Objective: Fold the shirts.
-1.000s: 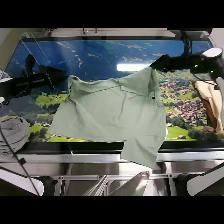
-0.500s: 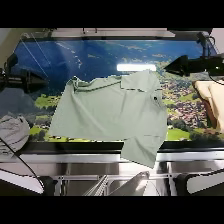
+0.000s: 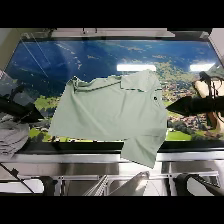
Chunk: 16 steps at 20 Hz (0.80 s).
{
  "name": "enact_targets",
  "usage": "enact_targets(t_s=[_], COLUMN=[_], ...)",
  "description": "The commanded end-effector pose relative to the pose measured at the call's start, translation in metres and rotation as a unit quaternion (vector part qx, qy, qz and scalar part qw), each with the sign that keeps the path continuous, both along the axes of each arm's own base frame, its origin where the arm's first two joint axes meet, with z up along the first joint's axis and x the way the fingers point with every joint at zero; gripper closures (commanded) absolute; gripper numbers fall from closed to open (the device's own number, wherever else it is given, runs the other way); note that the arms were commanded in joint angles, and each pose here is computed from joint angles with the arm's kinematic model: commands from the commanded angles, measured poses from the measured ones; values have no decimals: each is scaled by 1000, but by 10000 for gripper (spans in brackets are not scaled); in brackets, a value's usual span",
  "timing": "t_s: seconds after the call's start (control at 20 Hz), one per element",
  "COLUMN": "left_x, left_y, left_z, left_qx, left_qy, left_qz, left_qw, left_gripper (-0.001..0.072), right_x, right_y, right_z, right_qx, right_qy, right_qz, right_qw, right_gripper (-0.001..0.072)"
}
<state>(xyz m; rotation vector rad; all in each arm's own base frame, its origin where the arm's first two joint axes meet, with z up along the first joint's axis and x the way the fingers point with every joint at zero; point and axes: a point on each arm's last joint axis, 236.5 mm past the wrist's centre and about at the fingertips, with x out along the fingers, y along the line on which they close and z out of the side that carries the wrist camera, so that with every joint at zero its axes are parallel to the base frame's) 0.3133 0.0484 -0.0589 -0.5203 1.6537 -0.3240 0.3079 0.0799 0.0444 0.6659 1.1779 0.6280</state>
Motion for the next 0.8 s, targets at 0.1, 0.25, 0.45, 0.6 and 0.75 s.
enact_targets(t_s=[0.1,0.25,0.45,0.6,0.75], left_x=[-13,-18,-21,-28,-28], left_y=[1,-12,-33,-55,-64], left_z=[-38,-58,-71,-67,-62], left_qx=[4,-9,-18,-30,-34], left_qy=[38,67,88,106,102], left_qz=[-13,-30,-61,-96,-126], left_qw=[999,997,994,989,986], left_gripper=[375,375,375,378,692], right_x=[-29,-30,-30,-34,-57], right_y=[4,4,3,-12,-53], right_z=[1,3,3,-9,-44], right_qx=[-27,-28,-25,-47,-98], right_qy=[-26,-28,-16,13,109], right_qz=[-14,-16,-25,-47,-115], right_qw=[999,999,999,998,982], right_gripper=[411,410,215,214,214])
